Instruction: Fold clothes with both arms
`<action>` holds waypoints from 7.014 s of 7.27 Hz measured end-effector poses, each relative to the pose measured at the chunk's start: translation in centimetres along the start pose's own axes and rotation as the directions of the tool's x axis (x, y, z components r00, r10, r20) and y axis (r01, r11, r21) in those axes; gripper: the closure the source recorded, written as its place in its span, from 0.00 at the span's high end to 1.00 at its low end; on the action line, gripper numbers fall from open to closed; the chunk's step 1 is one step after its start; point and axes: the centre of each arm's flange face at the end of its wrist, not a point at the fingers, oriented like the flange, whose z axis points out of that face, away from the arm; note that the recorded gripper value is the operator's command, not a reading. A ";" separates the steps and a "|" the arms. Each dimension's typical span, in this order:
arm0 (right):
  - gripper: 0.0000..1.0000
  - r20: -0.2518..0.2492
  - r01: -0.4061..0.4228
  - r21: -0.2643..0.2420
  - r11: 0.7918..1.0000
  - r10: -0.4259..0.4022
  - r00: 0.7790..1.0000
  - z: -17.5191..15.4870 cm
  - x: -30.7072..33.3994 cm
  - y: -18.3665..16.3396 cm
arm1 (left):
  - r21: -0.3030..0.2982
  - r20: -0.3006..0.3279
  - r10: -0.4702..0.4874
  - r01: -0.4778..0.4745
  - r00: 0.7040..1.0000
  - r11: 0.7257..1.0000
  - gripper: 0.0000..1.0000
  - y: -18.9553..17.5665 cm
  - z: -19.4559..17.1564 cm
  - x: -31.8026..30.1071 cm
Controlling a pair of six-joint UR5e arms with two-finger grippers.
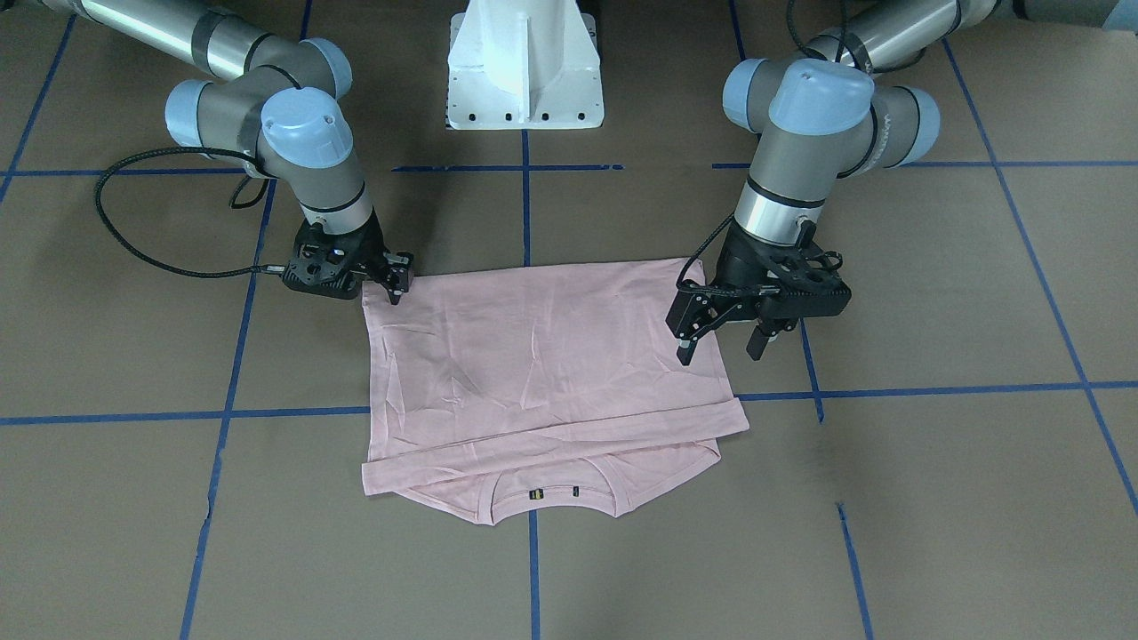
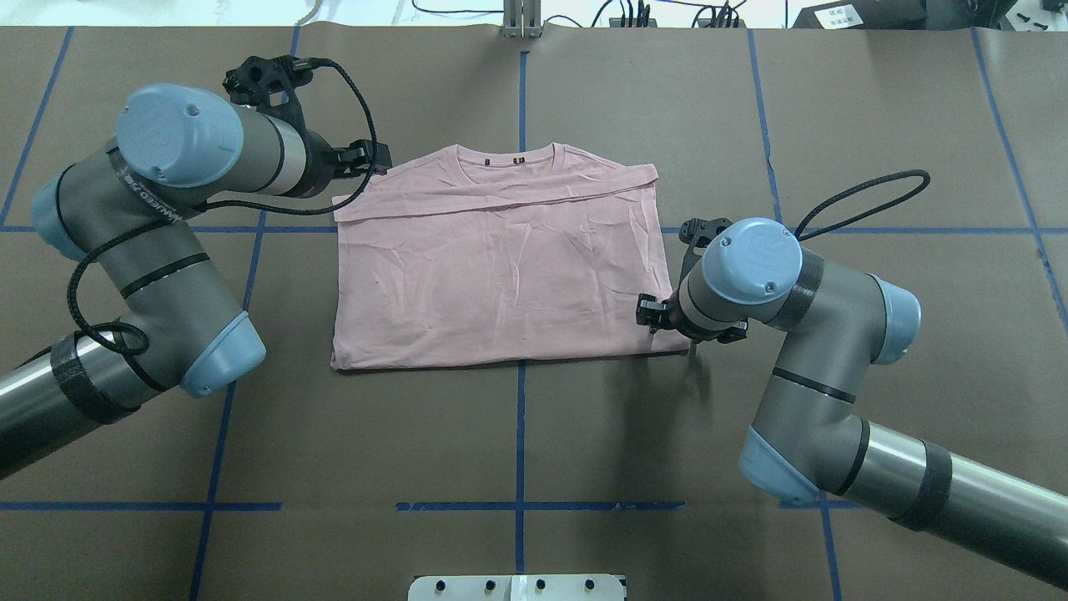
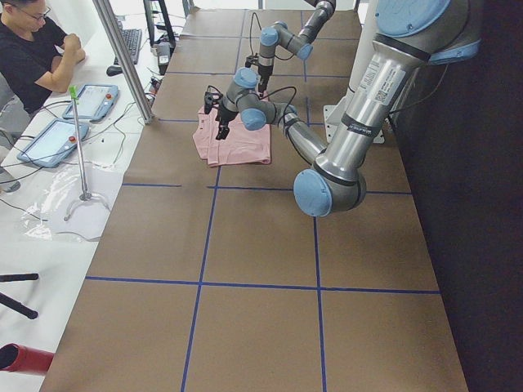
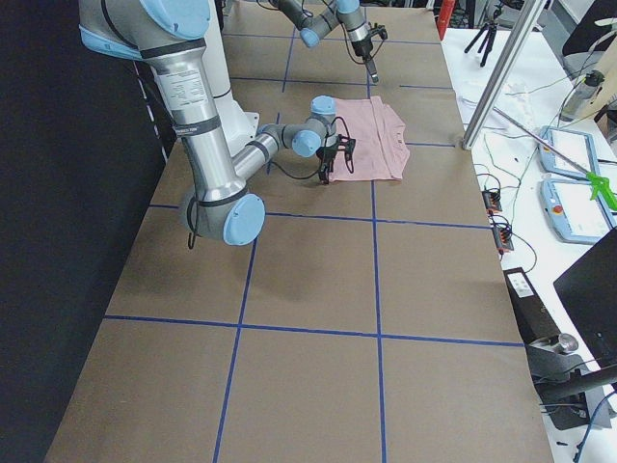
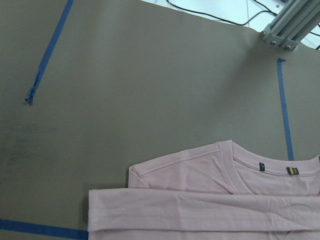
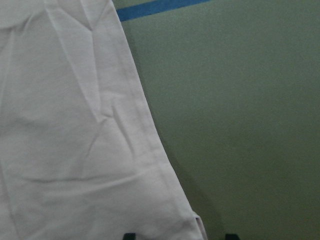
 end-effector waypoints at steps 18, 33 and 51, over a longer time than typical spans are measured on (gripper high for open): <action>1.00 0.036 0.111 -0.254 0.961 -0.105 0.994 -8.2 10.7 25.0 | -0.063 -0.031 -0.042 0.040 0.999 0.997 1.00 2.4 -0.2 1.4; 1.00 0.348 -0.081 -0.007 0.997 0.079 0.934 -19.5 2.1 10.2 | -0.196 0.301 -0.306 0.373 0.903 0.907 0.89 27.1 1.3 6.6; 1.00 0.331 -0.094 0.003 0.996 0.088 0.940 -18.6 2.3 9.5 | -0.028 0.253 -0.297 0.314 0.921 0.949 0.00 11.8 5.4 6.5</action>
